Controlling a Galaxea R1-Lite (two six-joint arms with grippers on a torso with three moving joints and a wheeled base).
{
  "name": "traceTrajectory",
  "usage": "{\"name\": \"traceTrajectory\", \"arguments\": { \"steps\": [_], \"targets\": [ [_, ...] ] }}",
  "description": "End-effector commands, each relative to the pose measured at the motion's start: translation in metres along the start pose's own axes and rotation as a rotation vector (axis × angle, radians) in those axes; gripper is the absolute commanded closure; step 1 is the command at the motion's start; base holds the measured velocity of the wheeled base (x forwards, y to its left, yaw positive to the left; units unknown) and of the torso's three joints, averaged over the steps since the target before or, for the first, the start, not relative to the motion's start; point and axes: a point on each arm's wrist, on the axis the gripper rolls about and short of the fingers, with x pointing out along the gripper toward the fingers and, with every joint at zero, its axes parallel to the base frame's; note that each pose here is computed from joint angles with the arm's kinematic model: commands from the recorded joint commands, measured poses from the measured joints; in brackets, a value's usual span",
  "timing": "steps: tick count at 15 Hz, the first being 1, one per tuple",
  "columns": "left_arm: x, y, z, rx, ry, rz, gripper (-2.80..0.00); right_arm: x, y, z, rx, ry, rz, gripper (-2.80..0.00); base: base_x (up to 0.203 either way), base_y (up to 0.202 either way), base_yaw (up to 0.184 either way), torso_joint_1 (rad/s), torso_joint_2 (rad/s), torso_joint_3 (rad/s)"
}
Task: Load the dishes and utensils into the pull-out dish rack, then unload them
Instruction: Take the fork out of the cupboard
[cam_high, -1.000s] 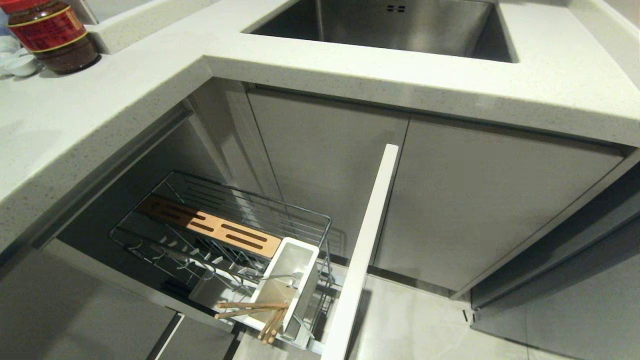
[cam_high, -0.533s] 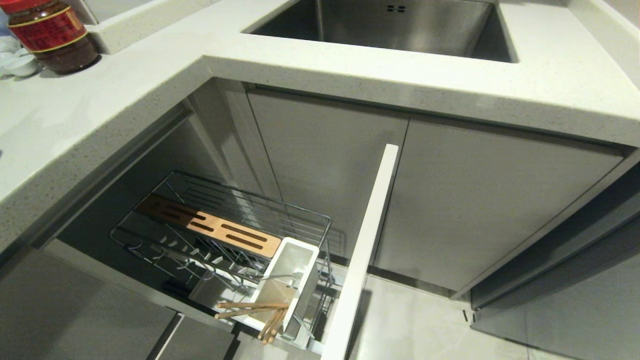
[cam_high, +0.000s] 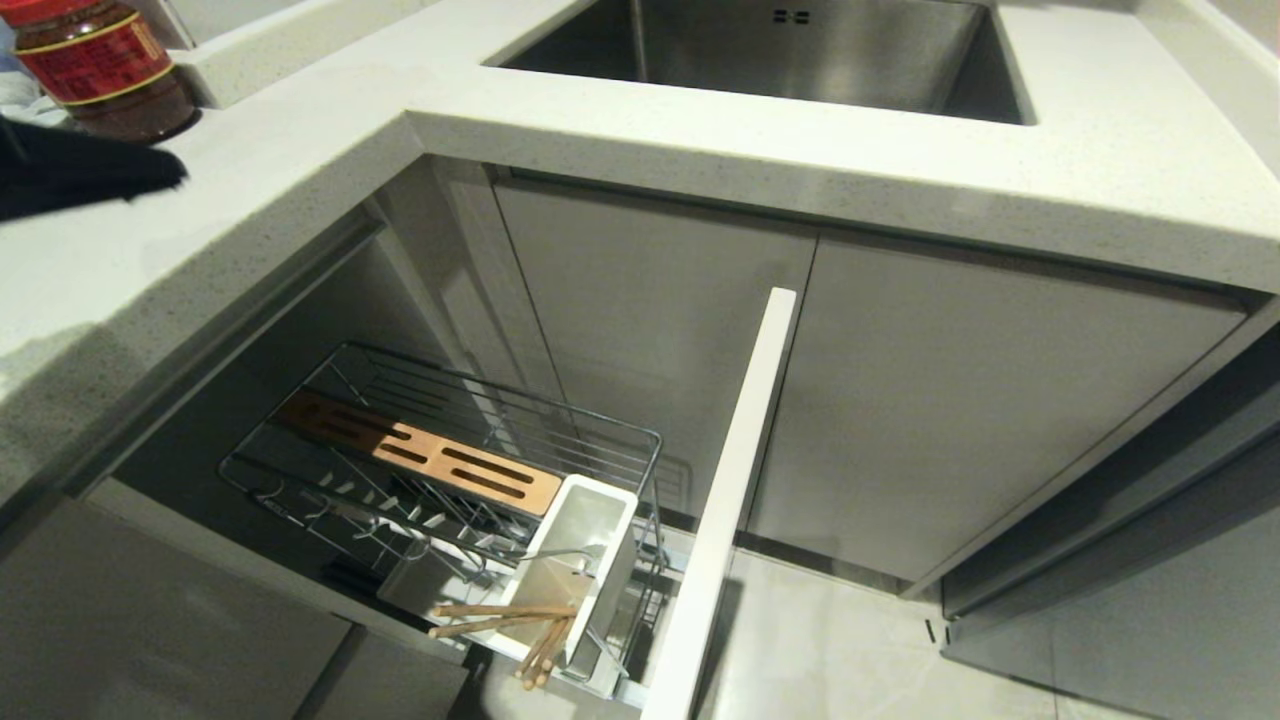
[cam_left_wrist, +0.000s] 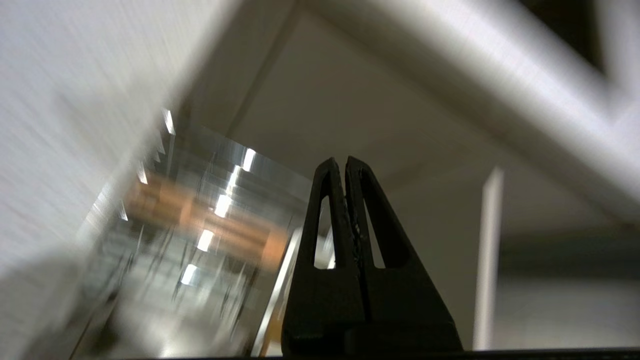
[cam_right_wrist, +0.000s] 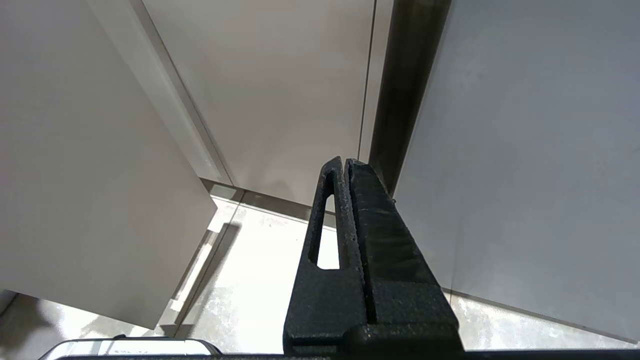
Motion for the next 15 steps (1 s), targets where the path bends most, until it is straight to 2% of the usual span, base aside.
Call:
{"name": "traceTrajectory", "arguments": {
  "steps": [1,4,6,8,9,10,12,13,15],
  "targets": [
    [0.041,-0.008,-0.033,0.107,0.297,0.080,0.00,0.001,0.000,-0.007,0.000,0.025,0.000,0.00,0.000,0.000,0.000,0.000,0.00,0.000],
    [0.061,-0.011,-0.055,0.160,0.506,0.159,0.00,0.001,0.000,-0.007,0.000,0.025,0.000,0.00,0.000,0.000,0.000,0.000,0.00,0.000],
    [0.073,-0.021,-0.068,0.073,0.567,0.191,0.00,0.001,0.000,-0.007,0.000,0.025,0.000,0.00,0.000,0.000,0.000,0.000,0.00,0.000],
    [0.082,-0.024,-0.084,-0.050,0.612,0.256,0.00,0.001,0.000,-0.007,0.000,0.025,0.000,0.00,0.000,0.000,0.000,0.000,0.00,0.000],
    [0.085,-0.024,-0.091,-0.103,0.628,0.289,-2.80,0.001,0.000,-0.007,0.000,0.025,0.000,0.00,0.000,0.000,0.000,0.000,0.00,0.000],
    [0.089,-0.024,-0.097,-0.172,0.628,0.319,-2.80,0.001,0.000,-0.007,0.000,0.025,0.000,0.00,0.000,0.000,0.000,0.000,0.00,0.000],
    [0.099,-0.026,-0.102,-0.300,0.583,0.336,-2.80,0.001,0.000,-0.007,0.000,0.025,0.000,0.00,0.000,0.000,0.000,0.000,0.00,0.000],
    [0.102,-0.026,-0.105,-0.347,0.572,0.347,-2.80,0.001,0.000,-0.007,0.000,0.025,0.000,0.00,0.000,0.000,0.000,0.000,0.00,0.000],
    [0.105,-0.026,-0.109,-0.382,0.574,0.366,-2.80,0.001,0.000,-0.007,0.000,0.025,0.000,0.00,0.000,0.000,0.000,0.000,0.00,0.000]
  ]
}}
